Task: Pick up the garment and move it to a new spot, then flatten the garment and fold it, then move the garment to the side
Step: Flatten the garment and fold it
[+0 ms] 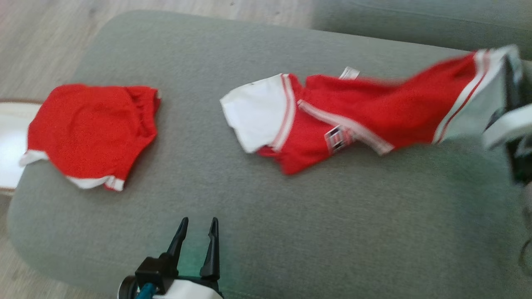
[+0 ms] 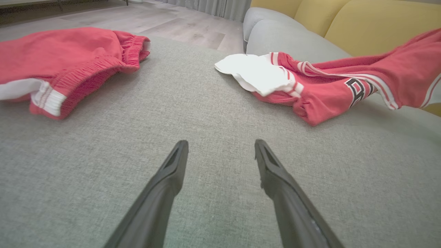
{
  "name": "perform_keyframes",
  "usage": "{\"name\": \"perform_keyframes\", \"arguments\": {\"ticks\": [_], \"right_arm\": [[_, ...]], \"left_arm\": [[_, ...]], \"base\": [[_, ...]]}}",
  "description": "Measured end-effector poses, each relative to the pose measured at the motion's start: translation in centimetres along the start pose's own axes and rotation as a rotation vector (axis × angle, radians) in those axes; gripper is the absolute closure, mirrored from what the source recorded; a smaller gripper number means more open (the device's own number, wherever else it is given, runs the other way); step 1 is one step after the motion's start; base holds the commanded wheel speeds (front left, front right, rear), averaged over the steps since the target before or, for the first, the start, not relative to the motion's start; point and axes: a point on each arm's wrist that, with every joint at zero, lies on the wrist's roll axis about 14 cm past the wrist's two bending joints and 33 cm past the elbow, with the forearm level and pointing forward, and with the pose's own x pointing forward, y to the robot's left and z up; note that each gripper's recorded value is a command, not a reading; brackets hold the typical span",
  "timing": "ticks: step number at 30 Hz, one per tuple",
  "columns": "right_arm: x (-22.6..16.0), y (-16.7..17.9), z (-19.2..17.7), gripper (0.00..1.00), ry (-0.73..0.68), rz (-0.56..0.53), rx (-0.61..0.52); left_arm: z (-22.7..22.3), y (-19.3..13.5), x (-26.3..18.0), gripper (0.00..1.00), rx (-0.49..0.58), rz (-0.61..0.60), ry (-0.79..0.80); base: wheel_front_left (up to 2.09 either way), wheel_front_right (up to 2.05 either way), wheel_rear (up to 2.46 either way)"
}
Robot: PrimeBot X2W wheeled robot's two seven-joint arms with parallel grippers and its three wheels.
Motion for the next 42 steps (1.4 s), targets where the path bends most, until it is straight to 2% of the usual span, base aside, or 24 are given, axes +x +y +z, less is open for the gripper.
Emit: {"name": "perform_keyframes", "arguments": {"ticks": [4, 5, 6, 9, 11, 14, 18, 19, 25, 29, 42], "right_arm": [[2.5, -1.4, 1.1, 1.0, 0.015, -0.02, -0.072], [2.7, -1.8, 0.7, 0.52, 0.036, -0.033, -0.074], [2.9, -2.1, 0.1, 0.0, 0.06, -0.045, -0.073], [3.1, -2.0, -0.8, 0.0, 0.079, -0.052, -0.076], [3.4, -0.6, -0.8, 0.0, 0.066, -0.023, -0.075], [3.7, 3.4, -1.0, 0.0, 0.05, 0.061, -0.062], [3.3, 10.2, -1.7, 0.0, 0.038, 0.228, -0.047], [3.3, 10.2, -1.7, 0.0, 0.038, 0.228, -0.047], [1.2, 18.4, -5.5, 0.0, 0.14, 0.478, -0.076], [1.3, 19.8, -7.2, 0.0, 0.21, 0.535, -0.128], [4.1, 20.5, -9.5, 0.0, 0.272, 0.546, -0.202]], "left_arm": [[0.2, 0.8, -0.2, 0.0, -0.01, 0.032, -0.007], [0.3, 1.0, -0.3, 0.0, -0.01, 0.04, -0.008], [0.2, 1.2, -0.4, 0.0, -0.011, 0.046, -0.007], [0.2, 1.5, -0.6, 0.0, -0.018, 0.062, -0.006], [0.2, 1.6, -0.6, 0.0, -0.019, 0.067, -0.007], [0.3, 1.5, -0.5, 0.0, -0.02, 0.064, -0.008], [0.2, 1.4, -0.4, 0.0, -0.023, 0.066, -0.006], [0.2, 1.4, -0.4, 0.0, -0.023, 0.066, -0.006], [0.0, 1.5, -0.6, 0.0, -0.034, 0.079, 0.004], [0.2, 2.0, -0.8, 0.0, -0.044, 0.105, -0.003], [0.4, 3.3, -1.5, 0.0, -0.057, 0.175, -0.006]], "base": [[0.0, 0.0, 0.0], [0.0, 0.0, 0.0], [0.0, 0.0, 0.0], [0.0, 0.0, 0.0], [0.0, 0.0, 0.0], [0.0, 0.0, 0.0], [0.0, 0.0, 0.0], [0.0, 0.0, 0.0], [0.0, 0.0, 0.0], [0.0, 0.0, 0.0], [0.0, 0.0, 0.0]]}}
